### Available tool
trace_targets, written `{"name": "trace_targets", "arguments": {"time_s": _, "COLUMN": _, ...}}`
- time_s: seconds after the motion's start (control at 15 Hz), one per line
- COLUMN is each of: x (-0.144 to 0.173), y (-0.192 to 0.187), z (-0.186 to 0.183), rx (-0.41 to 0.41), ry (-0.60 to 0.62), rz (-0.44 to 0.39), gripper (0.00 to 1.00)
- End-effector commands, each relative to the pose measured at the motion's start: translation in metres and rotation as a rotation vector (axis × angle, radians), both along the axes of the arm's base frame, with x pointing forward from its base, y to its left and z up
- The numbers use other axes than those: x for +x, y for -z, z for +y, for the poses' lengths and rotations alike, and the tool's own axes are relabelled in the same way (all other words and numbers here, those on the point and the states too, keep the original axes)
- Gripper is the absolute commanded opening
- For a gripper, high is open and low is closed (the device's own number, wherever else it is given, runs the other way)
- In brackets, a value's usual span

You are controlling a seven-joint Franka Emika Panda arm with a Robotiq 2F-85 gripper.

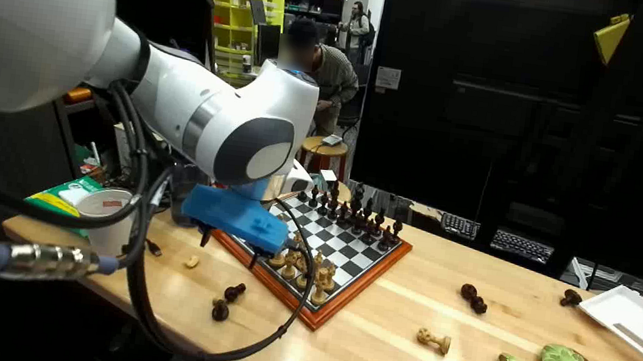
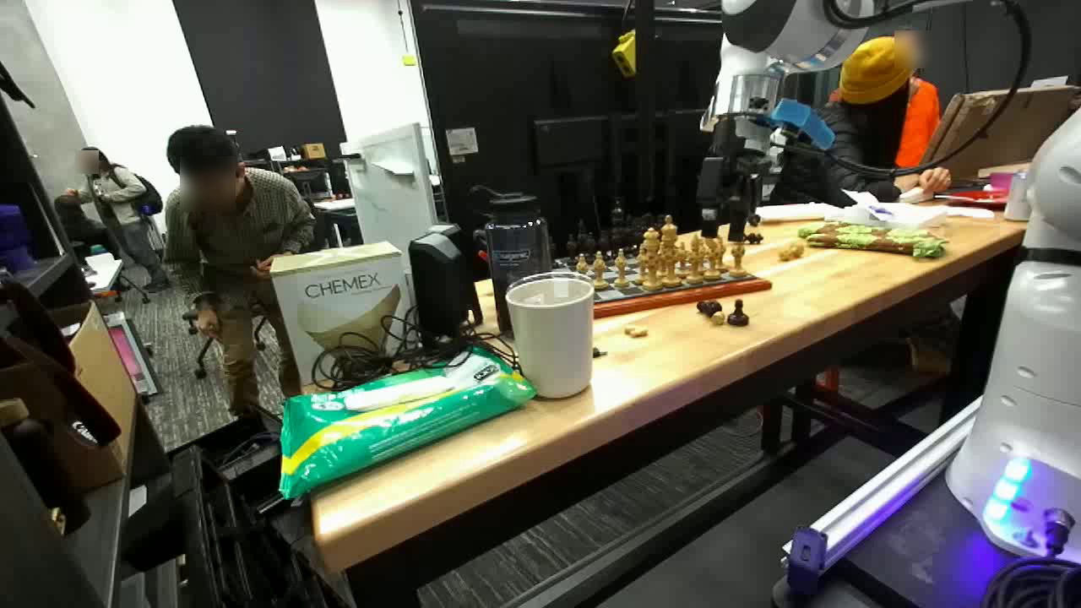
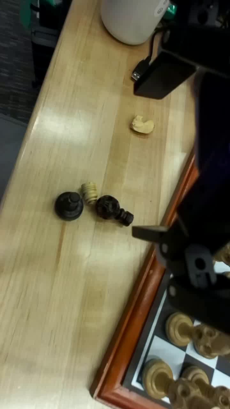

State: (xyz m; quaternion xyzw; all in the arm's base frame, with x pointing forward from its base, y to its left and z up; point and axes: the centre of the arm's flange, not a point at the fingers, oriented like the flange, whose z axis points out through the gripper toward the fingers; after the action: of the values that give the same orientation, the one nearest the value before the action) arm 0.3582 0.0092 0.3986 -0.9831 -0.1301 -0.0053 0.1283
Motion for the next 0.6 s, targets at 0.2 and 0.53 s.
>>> {"name": "trace_targets", "arguments": {"time_s": 0.2, "x": 0.026, "y": -0.017, "z": -0.007, "rx": -0.027, "ry": -0.052, "rz": 0.022, "gripper": 1.0}}
{"name": "trace_targets", "arguments": {"time_s": 0.53, "x": 0.08, "y": -0.051, "z": -0.012, "rx": -0.125, "ry": -0.169, "rz": 0.039, "gripper": 1.0}}
